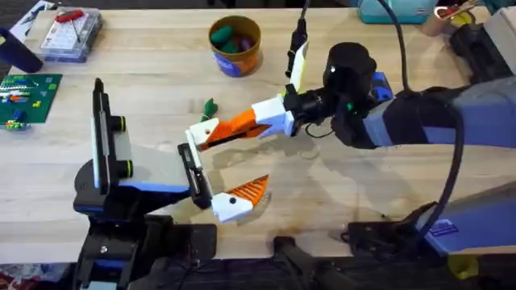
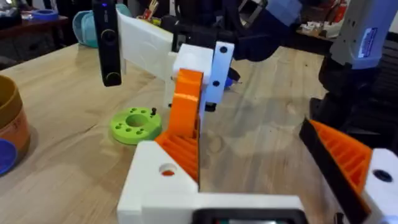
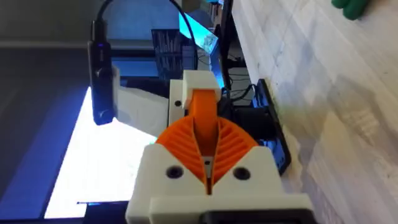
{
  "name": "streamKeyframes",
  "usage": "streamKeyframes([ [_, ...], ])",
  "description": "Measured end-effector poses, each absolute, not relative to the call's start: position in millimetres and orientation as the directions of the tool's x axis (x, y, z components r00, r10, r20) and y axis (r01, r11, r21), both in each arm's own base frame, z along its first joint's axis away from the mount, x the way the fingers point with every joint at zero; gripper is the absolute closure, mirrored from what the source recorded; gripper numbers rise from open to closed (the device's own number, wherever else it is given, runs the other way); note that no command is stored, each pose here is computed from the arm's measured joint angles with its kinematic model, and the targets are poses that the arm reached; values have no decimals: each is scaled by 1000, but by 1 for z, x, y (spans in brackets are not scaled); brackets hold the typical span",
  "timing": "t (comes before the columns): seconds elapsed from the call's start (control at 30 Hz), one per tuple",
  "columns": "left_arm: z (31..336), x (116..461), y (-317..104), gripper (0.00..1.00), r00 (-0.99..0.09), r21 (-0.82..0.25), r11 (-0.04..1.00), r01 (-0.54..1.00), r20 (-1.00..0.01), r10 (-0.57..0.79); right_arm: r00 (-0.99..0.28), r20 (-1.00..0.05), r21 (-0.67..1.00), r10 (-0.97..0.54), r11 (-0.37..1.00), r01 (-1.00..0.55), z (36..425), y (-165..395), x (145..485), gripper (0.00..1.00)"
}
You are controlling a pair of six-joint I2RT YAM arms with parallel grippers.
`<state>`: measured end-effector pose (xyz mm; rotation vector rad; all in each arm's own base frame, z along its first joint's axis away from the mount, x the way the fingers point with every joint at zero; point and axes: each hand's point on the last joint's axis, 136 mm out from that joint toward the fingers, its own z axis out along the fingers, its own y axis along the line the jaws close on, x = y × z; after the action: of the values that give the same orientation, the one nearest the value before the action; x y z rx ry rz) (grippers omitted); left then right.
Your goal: Pick up the gripper from the table and insert it into the empty holder that is missing its gripper. Then pick up a screw, insert it into the mounting hole, and use the screwdriver to tighten it. Finally, clean up the table by picking up the vegetable and placing it into the bucket.
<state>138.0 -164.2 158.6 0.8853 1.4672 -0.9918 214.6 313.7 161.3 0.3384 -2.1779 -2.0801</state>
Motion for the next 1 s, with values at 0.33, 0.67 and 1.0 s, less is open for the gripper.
streamKeyframes([
  [0.33,159,138,-164,13,-122,-112,372,921,-993,2,-975,-51,997,-218,45,-63,161,314,218,995],
  [0.67,159,139,-164,14,-121,-112,375,920,-993,2,-976,-54,997,-211,45,-65,161,315,219,995],
  [1.0,159,142,-162,14,-124,-114,395,911,-992,0,-982,-58,996,-180,52,-69,160,318,223,995],
])
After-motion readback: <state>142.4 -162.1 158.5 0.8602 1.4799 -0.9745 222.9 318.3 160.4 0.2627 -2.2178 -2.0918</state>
